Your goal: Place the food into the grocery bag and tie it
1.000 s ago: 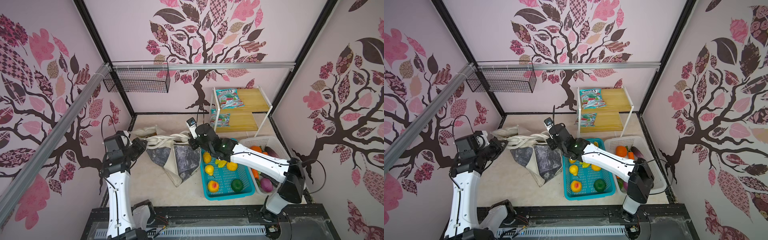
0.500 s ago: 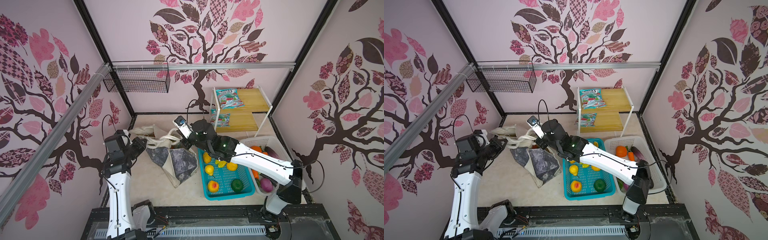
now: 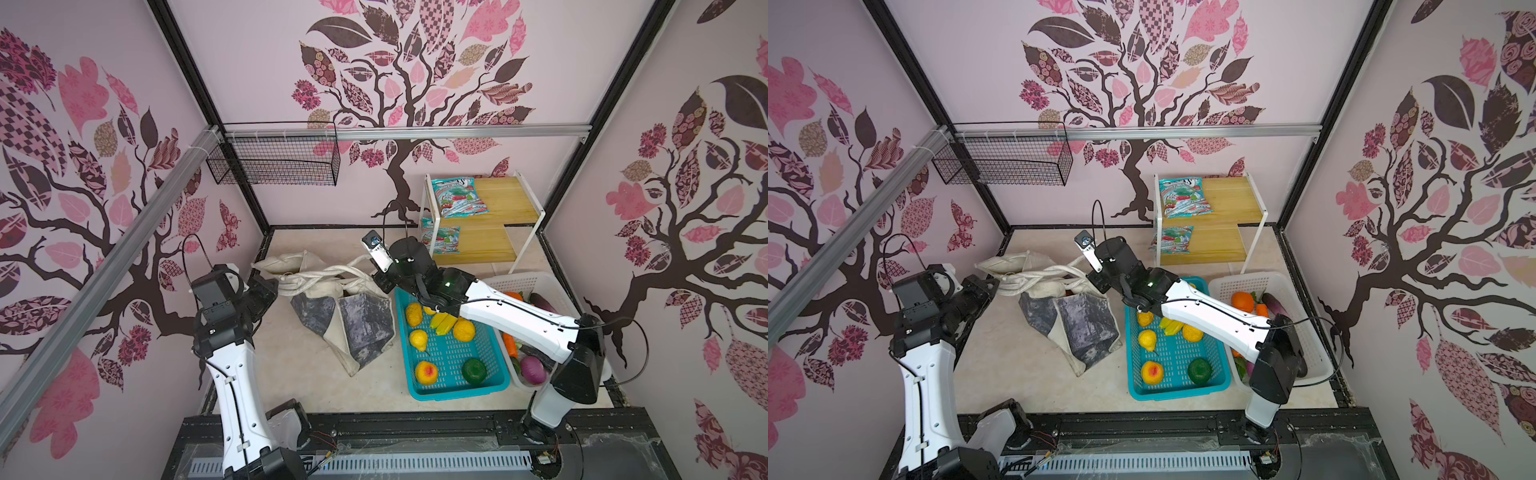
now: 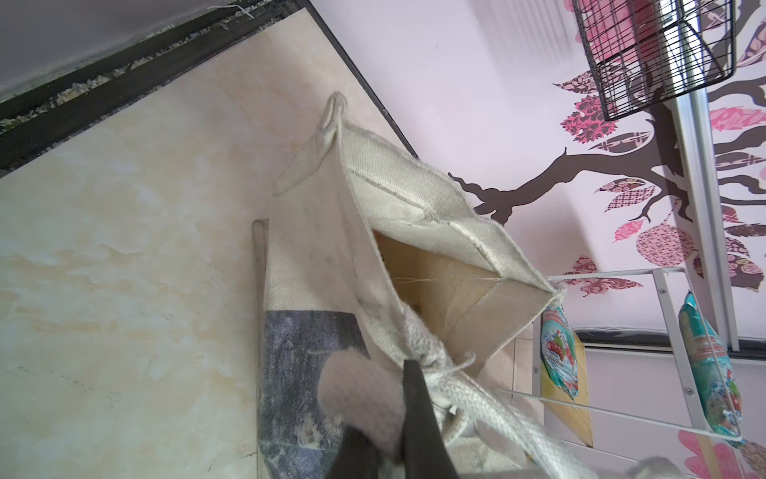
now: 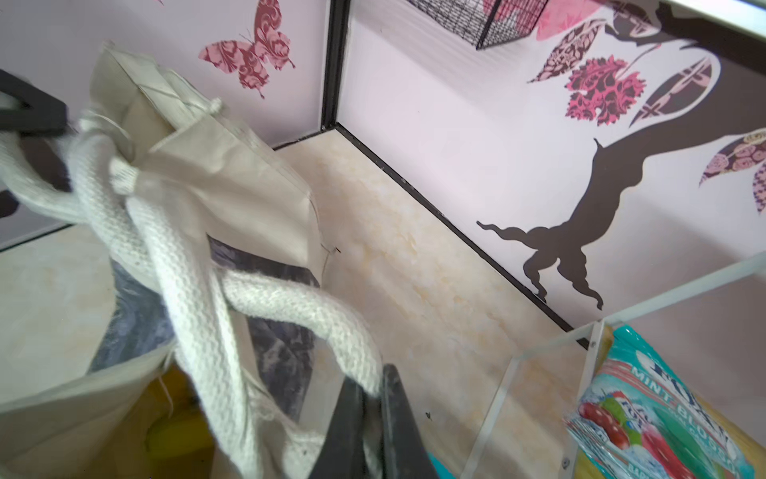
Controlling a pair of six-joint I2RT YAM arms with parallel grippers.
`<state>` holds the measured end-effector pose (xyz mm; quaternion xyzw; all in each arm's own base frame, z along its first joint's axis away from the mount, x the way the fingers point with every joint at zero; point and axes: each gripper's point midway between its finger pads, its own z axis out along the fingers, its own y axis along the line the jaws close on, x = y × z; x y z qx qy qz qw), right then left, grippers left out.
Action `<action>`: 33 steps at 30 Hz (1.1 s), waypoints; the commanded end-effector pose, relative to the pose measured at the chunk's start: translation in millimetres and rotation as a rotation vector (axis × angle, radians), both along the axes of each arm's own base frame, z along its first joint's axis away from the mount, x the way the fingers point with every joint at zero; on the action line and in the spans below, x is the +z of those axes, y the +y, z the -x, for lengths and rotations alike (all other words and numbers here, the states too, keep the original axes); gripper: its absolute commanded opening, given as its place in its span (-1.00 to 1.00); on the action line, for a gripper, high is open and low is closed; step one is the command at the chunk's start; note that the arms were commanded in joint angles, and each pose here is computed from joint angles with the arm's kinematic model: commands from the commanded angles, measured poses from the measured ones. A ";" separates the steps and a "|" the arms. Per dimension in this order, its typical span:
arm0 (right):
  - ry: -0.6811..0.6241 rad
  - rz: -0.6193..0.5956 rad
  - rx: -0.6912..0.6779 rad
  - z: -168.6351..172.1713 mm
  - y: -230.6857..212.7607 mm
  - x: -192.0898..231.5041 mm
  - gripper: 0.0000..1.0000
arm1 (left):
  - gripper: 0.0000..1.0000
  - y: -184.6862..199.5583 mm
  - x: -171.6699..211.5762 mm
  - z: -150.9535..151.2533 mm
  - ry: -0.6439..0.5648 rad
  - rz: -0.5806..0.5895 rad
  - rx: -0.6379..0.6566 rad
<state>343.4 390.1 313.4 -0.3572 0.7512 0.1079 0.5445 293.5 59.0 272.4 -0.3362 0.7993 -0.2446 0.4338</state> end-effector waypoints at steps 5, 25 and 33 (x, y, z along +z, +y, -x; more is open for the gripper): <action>-0.071 0.015 -0.272 -33.6 -102.9 24.7 -1.00 | -1.00 32.5 13.9 4.3 -0.003 -0.100 0.139; 0.115 0.061 -0.356 -45.1 -156.7 -76.6 -1.00 | -1.00 70.0 82.7 -29.5 -0.105 -0.089 0.211; 0.084 -0.044 -0.304 -78.0 -116.6 -36.8 -1.00 | -1.00 85.4 114.6 -42.6 -0.172 -0.080 0.230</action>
